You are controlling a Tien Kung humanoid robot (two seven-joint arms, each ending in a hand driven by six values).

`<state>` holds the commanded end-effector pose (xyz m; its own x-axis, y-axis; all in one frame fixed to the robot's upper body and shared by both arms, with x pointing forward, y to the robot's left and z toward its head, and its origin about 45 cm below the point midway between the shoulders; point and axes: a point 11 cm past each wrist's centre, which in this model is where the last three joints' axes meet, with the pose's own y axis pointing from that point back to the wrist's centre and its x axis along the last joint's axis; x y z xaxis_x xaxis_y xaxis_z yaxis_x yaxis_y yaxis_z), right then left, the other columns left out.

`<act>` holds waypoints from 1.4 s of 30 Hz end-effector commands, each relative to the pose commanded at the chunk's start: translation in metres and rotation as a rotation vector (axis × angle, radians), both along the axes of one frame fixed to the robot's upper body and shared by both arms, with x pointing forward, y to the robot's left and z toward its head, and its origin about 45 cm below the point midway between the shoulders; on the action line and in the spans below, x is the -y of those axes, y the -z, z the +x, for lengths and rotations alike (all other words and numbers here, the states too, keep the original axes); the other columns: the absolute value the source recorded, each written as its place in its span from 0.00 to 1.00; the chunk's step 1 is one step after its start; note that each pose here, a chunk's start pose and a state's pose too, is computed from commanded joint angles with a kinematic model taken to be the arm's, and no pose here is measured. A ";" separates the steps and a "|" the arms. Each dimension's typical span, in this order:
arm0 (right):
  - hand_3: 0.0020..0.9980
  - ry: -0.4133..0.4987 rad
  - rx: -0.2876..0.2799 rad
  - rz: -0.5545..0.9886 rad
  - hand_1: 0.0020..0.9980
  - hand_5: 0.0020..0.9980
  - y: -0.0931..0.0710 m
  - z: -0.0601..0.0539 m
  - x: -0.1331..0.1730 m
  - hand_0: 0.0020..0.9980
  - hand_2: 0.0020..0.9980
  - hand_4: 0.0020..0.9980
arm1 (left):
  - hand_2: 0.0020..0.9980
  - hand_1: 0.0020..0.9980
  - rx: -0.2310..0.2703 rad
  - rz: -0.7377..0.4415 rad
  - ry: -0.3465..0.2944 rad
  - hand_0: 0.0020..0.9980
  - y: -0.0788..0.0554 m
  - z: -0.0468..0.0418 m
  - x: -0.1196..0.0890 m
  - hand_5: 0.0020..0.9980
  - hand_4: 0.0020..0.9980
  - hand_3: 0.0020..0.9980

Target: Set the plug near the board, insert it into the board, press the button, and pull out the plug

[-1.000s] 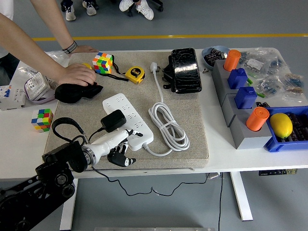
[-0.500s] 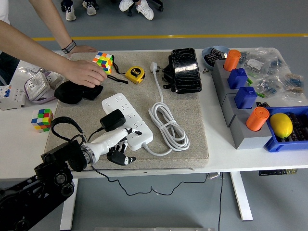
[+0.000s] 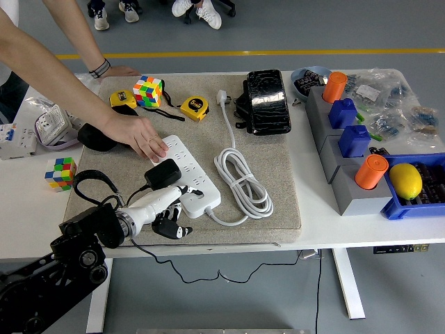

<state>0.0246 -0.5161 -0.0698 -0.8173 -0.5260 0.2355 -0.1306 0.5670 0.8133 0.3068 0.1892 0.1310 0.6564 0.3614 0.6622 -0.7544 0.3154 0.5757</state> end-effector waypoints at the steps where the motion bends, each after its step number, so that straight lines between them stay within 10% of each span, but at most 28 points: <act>1: 0.50 0.000 0.000 0.000 0.58 0.36 0.000 0.000 0.000 0.55 0.54 0.82 | 0.16 0.09 -0.006 0.002 0.000 0.06 0.001 -0.0005 0.000 0.00 0.77 0.85; 12: 0.51 0.001 0.000 -0.001 0.58 0.36 0.000 0.000 0.000 0.55 0.54 0.82 | 0.16 0.09 0.069 -0.150 0.007 0.06 -0.023 0.0034 0.008 0.00 0.77 0.85; 13: 0.50 0.001 0.001 -0.001 0.58 0.36 0.000 0.000 0.000 0.55 0.54 0.82 | 0.16 0.08 0.075 -0.185 0.001 0.06 -0.026 0.0042 0.009 0.00 0.57 0.78; 17: 0.50 0.000 0.003 -0.001 0.58 0.36 0.000 0.001 0.000 0.55 0.54 0.82 | 0.16 0.08 0.106 -0.318 -0.034 0.06 -0.030 0.0075 0.009 0.00 0.57 0.78; 18: 0.50 0.000 0.003 -0.001 0.58 0.36 0.000 0.001 0.000 0.55 0.54 0.82 | 0.16 0.08 0.113 -0.358 -0.050 0.06 -0.029 0.0082 0.009 0.00 0.57 0.78; 19: 0.50 0.001 0.002 -0.001 0.57 0.36 0.000 0.001 0.000 0.55 0.54 0.82 | 0.26 0.13 0.120 -0.388 -0.062 0.16 -0.029 0.0085 0.008 0.17 0.77 0.58; 24: 0.50 0.001 -0.001 0.001 0.57 0.36 0.000 0.000 0.000 0.55 0.54 0.82 | 0.26 0.13 0.155 -0.582 -0.179 0.16 -0.024 0.0110 0.001 0.17 0.77 0.58; 25: 0.50 0.000 -0.001 0.001 0.58 0.36 0.000 0.000 -0.001 0.55 0.54 0.82 | 0.37 0.32 0.164 -0.617 -0.208 0.27 -0.021 0.0117 -0.001 0.24 0.81 0.48; 35: 0.50 -0.004 0.000 0.001 0.57 0.36 0.000 0.002 0.000 0.55 0.54 0.82 | 0.46 0.46 0.111 -0.916 -0.446 0.37 -0.007 0.0140 -0.019 0.26 0.82 0.46; 42: 0.50 -0.008 -0.001 -0.002 0.58 0.36 -0.001 0.003 0.001 0.55 0.54 0.82 | 0.51 0.48 0.118 -0.935 -0.459 0.39 -0.011 0.0175 -0.022 0.26 0.81 0.48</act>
<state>0.0276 -0.5174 -0.0689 -0.8129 -0.5318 0.2375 -0.1341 0.5677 0.8122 0.3242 0.2112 0.1420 0.2762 0.9602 0.0412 -0.9497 0.2661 0.1652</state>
